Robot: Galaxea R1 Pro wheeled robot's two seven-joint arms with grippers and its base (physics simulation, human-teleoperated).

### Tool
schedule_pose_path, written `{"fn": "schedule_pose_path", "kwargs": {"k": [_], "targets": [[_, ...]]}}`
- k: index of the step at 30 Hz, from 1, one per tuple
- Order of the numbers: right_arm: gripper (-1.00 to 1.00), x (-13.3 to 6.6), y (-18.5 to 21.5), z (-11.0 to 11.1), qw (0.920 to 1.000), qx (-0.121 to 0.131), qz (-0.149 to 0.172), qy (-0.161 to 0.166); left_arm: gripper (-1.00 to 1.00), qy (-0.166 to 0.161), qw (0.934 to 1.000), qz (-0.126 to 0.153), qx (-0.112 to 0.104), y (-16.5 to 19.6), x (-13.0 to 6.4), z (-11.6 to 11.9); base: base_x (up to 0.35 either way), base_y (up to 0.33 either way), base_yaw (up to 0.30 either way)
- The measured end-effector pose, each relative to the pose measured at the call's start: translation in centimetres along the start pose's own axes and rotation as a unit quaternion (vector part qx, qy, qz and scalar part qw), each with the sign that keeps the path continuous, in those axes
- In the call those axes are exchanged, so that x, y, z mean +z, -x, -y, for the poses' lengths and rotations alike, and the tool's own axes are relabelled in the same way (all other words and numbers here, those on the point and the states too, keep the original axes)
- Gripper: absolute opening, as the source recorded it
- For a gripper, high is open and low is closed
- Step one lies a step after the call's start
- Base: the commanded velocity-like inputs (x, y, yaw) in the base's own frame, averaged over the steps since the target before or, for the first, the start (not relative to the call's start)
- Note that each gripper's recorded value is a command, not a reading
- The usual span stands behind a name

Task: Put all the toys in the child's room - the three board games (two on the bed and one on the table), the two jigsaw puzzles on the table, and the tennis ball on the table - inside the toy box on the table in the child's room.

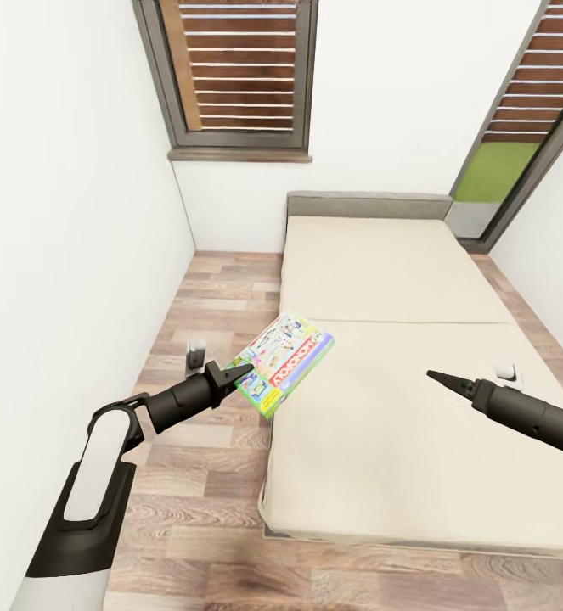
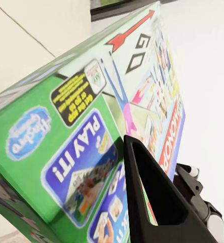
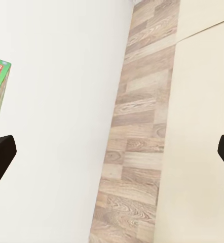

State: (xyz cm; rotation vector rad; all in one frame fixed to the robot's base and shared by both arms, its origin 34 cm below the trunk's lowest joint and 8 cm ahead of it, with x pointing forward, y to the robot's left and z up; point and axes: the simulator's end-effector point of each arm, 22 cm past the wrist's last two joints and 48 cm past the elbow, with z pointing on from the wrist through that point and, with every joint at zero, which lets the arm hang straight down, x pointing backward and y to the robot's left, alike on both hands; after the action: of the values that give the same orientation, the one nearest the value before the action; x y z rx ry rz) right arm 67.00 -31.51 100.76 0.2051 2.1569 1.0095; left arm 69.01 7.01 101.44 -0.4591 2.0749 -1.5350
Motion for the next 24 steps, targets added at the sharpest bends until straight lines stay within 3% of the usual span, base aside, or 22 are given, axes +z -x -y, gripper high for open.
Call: {"fn": "schedule_pose_path", "kwargs": {"k": [12, 24], "targets": [[1.0, -0.22, 0.37, -0.35, 1.0, -0.004, 0.003, 0.001, -1.0, 0.004, 1.0, 0.001, 0.002, 0.1, -0.13, 0.21, 0.0, 0.0, 0.019], [1.0, -0.4, 0.78, -0.13, 0.9999, -0.006, 0.009, -0.013, -1.0, 0.002, 1.0, 0.003, 0.007, 0.22, -0.3, 0.79, 0.0, 0.0, 0.164]]}}
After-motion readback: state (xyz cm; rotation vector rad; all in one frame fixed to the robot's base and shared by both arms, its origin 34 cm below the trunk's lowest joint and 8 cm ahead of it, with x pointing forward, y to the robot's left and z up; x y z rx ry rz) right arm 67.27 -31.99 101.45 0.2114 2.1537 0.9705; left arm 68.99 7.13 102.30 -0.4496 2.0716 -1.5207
